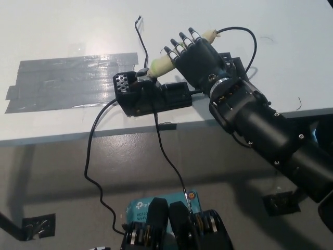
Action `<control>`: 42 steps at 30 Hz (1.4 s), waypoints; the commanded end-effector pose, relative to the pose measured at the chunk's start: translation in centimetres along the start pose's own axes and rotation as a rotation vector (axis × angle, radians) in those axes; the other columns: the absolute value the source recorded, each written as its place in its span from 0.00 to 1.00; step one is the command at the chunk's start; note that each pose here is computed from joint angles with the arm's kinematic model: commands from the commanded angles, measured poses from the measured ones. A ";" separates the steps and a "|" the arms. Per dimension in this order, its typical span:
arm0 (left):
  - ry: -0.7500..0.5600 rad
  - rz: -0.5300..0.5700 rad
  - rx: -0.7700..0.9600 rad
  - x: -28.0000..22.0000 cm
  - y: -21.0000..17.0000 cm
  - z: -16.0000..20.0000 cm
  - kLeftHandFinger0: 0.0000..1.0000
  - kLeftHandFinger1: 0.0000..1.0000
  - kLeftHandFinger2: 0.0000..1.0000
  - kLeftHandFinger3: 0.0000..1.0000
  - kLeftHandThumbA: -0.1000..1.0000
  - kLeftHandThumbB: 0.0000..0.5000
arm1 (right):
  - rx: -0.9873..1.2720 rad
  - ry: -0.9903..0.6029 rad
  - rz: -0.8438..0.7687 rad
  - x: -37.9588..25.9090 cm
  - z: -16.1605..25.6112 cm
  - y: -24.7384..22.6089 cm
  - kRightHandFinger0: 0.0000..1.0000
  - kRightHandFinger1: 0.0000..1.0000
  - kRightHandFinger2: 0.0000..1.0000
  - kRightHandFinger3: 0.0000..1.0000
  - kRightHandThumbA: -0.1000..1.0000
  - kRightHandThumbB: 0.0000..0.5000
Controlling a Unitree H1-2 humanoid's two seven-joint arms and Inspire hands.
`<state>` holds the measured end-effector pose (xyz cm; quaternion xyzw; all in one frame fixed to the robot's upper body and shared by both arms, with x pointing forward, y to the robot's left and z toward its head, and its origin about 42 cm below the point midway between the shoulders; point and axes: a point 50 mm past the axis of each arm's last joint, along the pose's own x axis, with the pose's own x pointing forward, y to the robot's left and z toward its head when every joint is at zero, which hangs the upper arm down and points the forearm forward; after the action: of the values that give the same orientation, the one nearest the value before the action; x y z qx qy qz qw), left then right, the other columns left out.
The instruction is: The robot uses its right hand to grab the soldering gun kept on the middle of the table and pulls it out of its base and keep it on the right side of the base
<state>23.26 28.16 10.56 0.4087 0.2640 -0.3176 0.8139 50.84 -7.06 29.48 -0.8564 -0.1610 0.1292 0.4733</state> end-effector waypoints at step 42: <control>0.006 -0.028 -0.011 0.0 0.4 0.0 0.91 0.98 1.00 1.00 0.84 0.41 | 0.061 0.033 -0.578 -0.9 -10.6 0.1 0.00 0.00 0.03 0.18 0.00 0.02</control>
<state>23.61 27.87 10.19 0.3975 0.2731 -0.3281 0.8122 52.77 -13.38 28.16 -0.7863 -0.3398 0.0616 0.5124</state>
